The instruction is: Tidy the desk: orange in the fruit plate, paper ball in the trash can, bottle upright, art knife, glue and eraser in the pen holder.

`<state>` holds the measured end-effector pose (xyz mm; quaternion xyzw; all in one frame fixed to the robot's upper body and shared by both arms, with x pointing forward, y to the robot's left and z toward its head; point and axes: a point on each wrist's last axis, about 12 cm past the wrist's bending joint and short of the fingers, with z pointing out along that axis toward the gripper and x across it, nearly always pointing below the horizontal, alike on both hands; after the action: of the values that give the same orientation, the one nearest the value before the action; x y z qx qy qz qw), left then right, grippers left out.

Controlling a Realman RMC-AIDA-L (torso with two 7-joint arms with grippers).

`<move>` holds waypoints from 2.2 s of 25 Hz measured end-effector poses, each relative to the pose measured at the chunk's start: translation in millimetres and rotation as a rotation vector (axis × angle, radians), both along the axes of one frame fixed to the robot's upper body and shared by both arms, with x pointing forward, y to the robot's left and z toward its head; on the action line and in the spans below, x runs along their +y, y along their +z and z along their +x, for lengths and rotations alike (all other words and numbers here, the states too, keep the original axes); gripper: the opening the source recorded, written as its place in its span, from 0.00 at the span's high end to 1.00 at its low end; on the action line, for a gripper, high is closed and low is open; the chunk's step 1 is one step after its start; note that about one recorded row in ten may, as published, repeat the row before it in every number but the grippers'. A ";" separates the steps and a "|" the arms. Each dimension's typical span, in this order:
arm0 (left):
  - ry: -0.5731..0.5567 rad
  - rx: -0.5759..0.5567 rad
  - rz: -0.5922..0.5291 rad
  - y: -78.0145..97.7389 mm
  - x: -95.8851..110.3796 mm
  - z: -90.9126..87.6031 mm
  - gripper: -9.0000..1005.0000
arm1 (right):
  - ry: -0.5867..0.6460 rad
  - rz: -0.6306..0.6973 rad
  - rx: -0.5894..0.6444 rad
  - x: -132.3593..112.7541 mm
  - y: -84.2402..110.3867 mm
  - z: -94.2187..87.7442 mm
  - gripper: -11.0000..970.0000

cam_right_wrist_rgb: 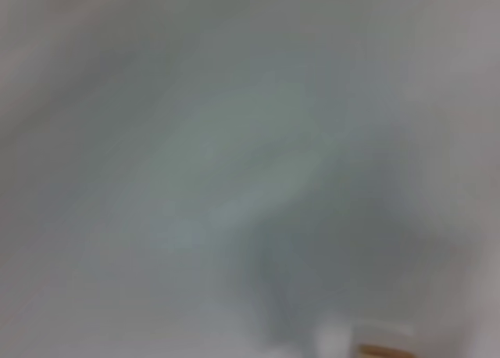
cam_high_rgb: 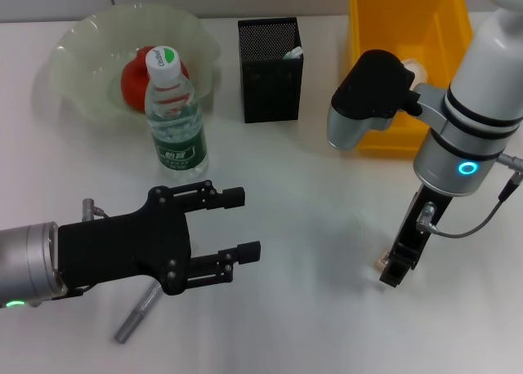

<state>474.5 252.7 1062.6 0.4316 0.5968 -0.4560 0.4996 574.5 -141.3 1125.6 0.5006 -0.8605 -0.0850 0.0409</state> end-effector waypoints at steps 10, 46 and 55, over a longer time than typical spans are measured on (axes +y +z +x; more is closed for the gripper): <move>0.000 0.000 0.000 0.1 0.1 0.0 0.32 | 0.000 -0.002 0.002 -0.2 -0.3 -0.1 0.60; 0.003 0.000 -0.001 0.0 0.7 -0.2 0.32 | -0.083 0.121 -0.101 -14.3 18.2 -1.2 0.74; 0.003 -0.018 0.001 0.4 0.7 0.3 0.32 | -0.264 0.464 -0.249 -50.5 31.8 5.8 0.74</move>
<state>474.8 253.5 1063.0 0.4349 0.5934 -0.4511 0.5053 580.3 -191.8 1157.4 0.3870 -0.8741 -0.2221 -0.1921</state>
